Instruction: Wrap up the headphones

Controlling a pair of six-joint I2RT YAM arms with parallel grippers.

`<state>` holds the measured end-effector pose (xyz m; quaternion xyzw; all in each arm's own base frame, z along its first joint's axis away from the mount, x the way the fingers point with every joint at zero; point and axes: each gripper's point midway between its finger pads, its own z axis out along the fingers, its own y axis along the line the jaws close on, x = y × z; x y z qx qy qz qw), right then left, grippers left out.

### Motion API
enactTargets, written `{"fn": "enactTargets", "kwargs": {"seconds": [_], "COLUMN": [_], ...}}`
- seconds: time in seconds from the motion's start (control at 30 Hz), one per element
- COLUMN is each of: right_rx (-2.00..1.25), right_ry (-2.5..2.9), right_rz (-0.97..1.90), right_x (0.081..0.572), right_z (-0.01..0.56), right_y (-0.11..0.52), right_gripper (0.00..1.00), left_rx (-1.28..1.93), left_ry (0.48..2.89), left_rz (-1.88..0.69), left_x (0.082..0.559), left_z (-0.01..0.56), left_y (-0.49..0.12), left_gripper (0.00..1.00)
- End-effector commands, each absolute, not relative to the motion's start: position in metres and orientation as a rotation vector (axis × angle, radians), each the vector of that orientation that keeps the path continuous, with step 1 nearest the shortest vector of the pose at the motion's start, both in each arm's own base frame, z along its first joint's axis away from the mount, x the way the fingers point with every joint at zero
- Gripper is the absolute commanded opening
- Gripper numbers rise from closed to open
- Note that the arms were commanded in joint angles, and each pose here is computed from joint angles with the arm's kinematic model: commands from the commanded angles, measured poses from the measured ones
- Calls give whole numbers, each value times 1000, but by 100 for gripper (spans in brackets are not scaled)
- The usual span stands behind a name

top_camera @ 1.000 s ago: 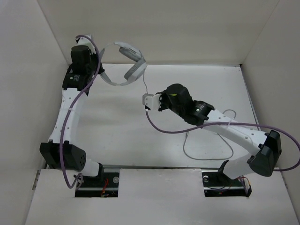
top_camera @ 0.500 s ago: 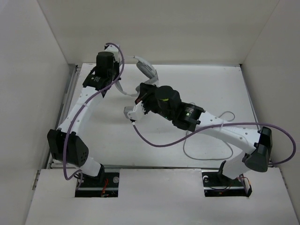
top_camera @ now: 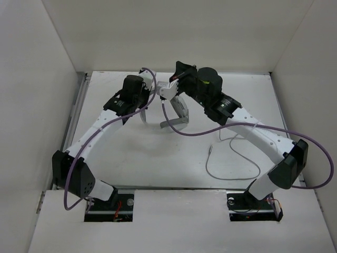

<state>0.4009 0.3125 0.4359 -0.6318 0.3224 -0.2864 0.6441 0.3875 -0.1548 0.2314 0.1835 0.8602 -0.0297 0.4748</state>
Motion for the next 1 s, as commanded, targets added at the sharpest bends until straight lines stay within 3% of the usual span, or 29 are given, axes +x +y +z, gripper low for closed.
{"fn": "enactTargets", "kwargs": {"seconds": [0.0, 0.97], "right_rx": [-1354, -1269], "right_ry": [689, 977], "right_rz": [-567, -346], "right_x": [382, 421], "right_z": [466, 424], "right_y": [312, 279], "right_gripper": [0, 0], "left_rx": [414, 729], "left_ry": [1900, 1616], "left_rz": [-167, -445], "left_x": [387, 310], "left_z": [297, 388], "left_y": [-169, -229], "left_gripper": [0, 0]}}
